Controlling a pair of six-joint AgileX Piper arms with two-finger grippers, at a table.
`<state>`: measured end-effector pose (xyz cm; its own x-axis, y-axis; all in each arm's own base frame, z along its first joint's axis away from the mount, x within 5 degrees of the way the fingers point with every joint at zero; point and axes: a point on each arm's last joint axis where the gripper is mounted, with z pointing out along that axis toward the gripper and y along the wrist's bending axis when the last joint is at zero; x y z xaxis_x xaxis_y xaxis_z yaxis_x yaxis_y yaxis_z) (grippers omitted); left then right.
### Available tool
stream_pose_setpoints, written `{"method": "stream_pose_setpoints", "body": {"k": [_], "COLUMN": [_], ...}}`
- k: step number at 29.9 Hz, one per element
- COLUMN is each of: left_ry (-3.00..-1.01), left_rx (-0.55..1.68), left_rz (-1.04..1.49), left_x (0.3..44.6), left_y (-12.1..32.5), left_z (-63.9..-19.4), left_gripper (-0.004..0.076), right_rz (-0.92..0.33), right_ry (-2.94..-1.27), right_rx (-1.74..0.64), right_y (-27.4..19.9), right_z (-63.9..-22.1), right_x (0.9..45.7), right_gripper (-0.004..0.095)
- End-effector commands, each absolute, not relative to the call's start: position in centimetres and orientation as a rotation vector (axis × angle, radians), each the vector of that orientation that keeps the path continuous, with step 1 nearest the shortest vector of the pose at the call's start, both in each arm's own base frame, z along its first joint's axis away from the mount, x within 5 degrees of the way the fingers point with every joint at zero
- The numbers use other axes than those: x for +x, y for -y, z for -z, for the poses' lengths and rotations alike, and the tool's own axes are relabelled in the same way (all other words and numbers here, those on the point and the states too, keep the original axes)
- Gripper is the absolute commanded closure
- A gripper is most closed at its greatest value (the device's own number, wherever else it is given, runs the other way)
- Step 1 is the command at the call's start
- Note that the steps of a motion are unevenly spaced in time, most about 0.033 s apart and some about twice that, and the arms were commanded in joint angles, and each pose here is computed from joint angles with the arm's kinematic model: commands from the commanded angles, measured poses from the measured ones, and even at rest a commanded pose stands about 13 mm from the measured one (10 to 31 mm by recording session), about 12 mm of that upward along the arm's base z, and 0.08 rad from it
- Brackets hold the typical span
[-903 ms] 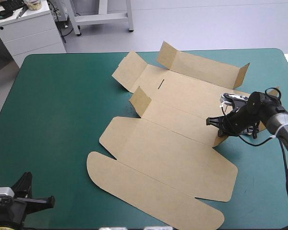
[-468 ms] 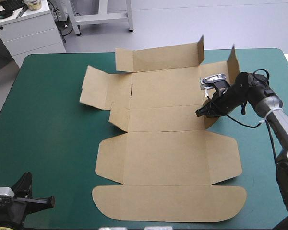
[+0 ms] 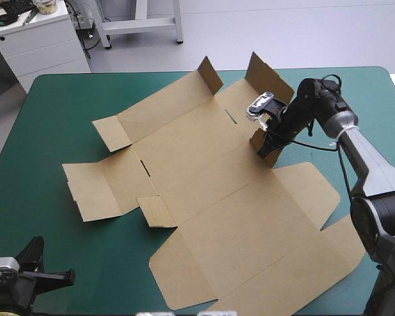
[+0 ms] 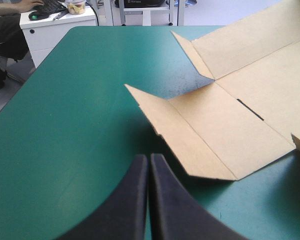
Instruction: Fold the box
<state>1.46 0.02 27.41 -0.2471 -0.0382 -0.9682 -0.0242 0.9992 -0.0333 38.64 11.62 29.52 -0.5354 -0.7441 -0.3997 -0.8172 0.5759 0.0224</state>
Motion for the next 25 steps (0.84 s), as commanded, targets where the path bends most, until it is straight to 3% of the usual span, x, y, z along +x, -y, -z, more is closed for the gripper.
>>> {"method": "stream_pose_setpoints", "body": {"k": [1, 13, 18, 25], "left_ry": [-1.699, -1.699, -1.699, -1.699], "left_rx": [-0.046, -0.046, -0.046, -0.046], "left_rz": [0.026, 0.026, 0.026, 0.026], "left_x": [1.0, 1.0, 1.0, 1.0], "left_y": [0.0, 0.0, 0.0, 0.0], "left_z": [-29.1, -29.1, -29.1, -29.1], "left_gripper": [0.0734, 0.0734, 0.0734, 0.0734], "right_rz": [-0.242, 0.115, 0.155, 0.104], "right_ry": [-2.267, -1.786, -1.632, -1.471], "right_rx": [-1.413, -1.850, -1.902, -1.984], "right_y": [-13.4, -20.0, -22.1, -24.3], "right_z": [-32.6, -32.0, -31.4, -30.0], "right_x": [38.0, 37.6, 37.8, 37.9], "right_gripper": [0.0928, 0.0928, 0.0928, 0.0928]}}
